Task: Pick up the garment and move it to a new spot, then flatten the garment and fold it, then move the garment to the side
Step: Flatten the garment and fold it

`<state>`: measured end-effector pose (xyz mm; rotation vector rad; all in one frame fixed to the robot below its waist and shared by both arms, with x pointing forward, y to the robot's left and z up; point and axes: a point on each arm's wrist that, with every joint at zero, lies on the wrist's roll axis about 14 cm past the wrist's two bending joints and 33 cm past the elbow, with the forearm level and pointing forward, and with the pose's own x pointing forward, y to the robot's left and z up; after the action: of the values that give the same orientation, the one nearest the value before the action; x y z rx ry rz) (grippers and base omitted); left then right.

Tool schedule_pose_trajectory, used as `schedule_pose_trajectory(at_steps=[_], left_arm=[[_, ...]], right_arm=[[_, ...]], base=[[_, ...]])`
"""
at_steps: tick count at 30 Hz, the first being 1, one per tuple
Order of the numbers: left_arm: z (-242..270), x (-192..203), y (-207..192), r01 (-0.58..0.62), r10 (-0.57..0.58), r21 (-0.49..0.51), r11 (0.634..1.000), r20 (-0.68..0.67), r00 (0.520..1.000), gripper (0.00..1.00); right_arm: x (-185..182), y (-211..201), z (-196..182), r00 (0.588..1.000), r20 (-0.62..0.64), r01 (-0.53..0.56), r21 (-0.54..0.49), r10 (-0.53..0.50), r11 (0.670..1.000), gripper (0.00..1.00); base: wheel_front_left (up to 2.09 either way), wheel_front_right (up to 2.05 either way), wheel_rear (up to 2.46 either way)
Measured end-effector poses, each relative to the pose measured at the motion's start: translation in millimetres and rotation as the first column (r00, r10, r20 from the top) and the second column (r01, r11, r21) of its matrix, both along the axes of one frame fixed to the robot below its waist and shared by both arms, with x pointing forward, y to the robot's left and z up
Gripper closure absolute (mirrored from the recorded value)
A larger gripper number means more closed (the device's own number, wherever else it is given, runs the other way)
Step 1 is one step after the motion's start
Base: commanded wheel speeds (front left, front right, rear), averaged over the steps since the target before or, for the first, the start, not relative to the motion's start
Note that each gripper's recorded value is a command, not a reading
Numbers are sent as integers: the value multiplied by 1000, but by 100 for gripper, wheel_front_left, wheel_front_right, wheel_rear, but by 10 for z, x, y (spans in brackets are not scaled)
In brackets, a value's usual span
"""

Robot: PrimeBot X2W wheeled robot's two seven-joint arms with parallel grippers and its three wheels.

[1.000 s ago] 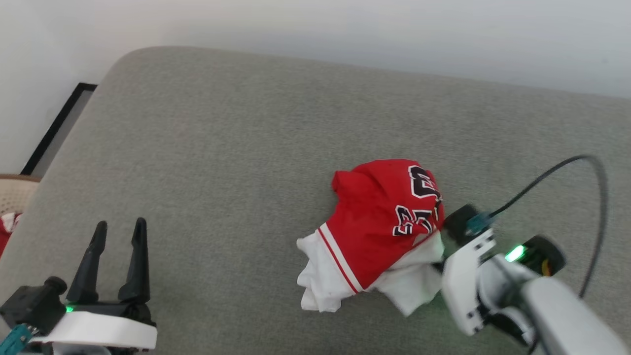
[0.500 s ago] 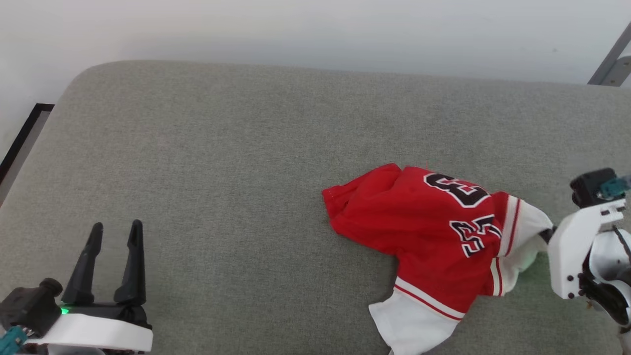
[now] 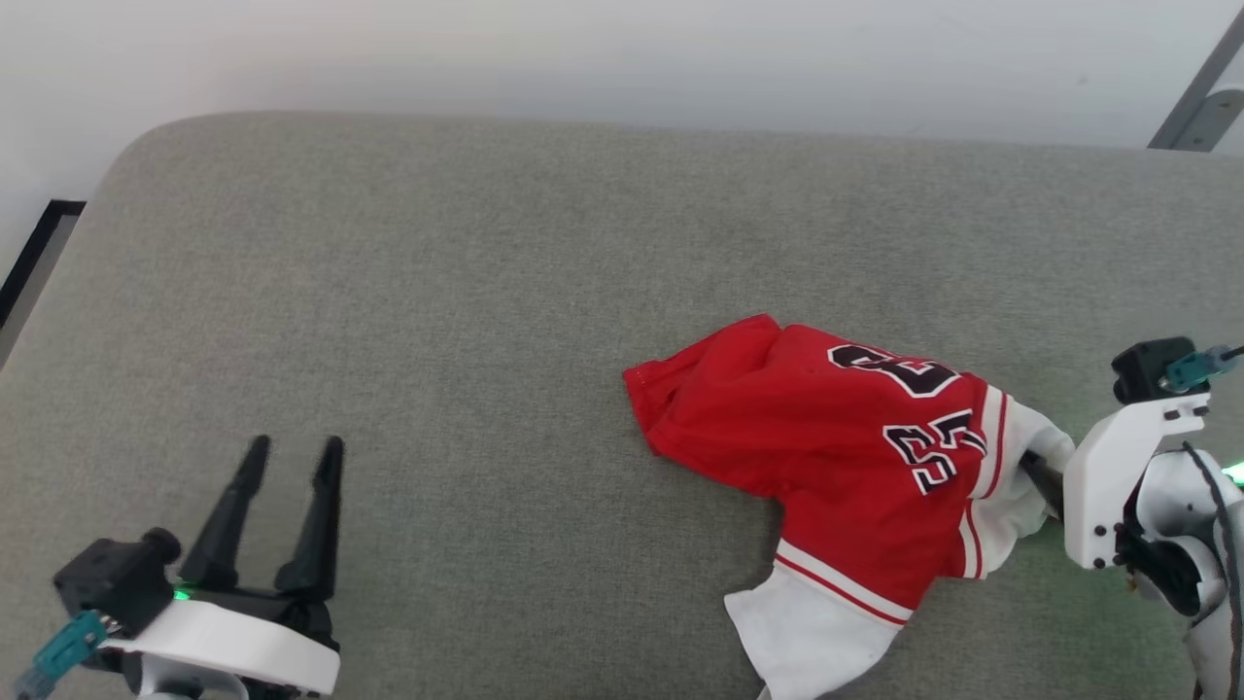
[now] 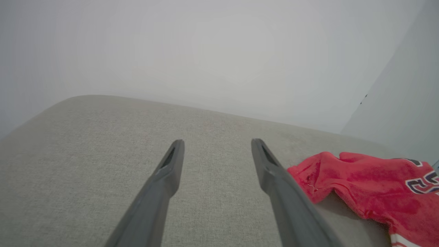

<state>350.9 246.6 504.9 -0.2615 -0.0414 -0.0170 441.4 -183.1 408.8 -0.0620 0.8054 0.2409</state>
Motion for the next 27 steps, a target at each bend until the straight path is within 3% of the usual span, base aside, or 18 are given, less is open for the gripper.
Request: schedule_pose_trajectory(at_steps=[7,12,20,24,27], left_arm=[[-121,38,-254,111,-114,-35,993,-80,990,0],[-189,104,-593,240,-243,-44,970,-152,958,0],[-346,181,-1228,441,-451,-103,892,-281,847,0],[-505,145,-1557,543,-545,-124,831,-377,749,0],[-614,114,-1790,609,-599,-139,781,-443,667,0]], right_arm=[[99,-87,417,986,162,29,31,-34,999,0],[80,-149,818,935,347,49,66,-68,997,0],[-42,-261,1489,732,660,101,144,-172,984,0],[-174,-391,1721,605,766,148,158,-216,976,0],[-291,-467,1772,535,802,183,196,-264,964,0]], base=[[0,0,0],[0,0,0],[0,0,0],[0,0,0],[0,0,0]])
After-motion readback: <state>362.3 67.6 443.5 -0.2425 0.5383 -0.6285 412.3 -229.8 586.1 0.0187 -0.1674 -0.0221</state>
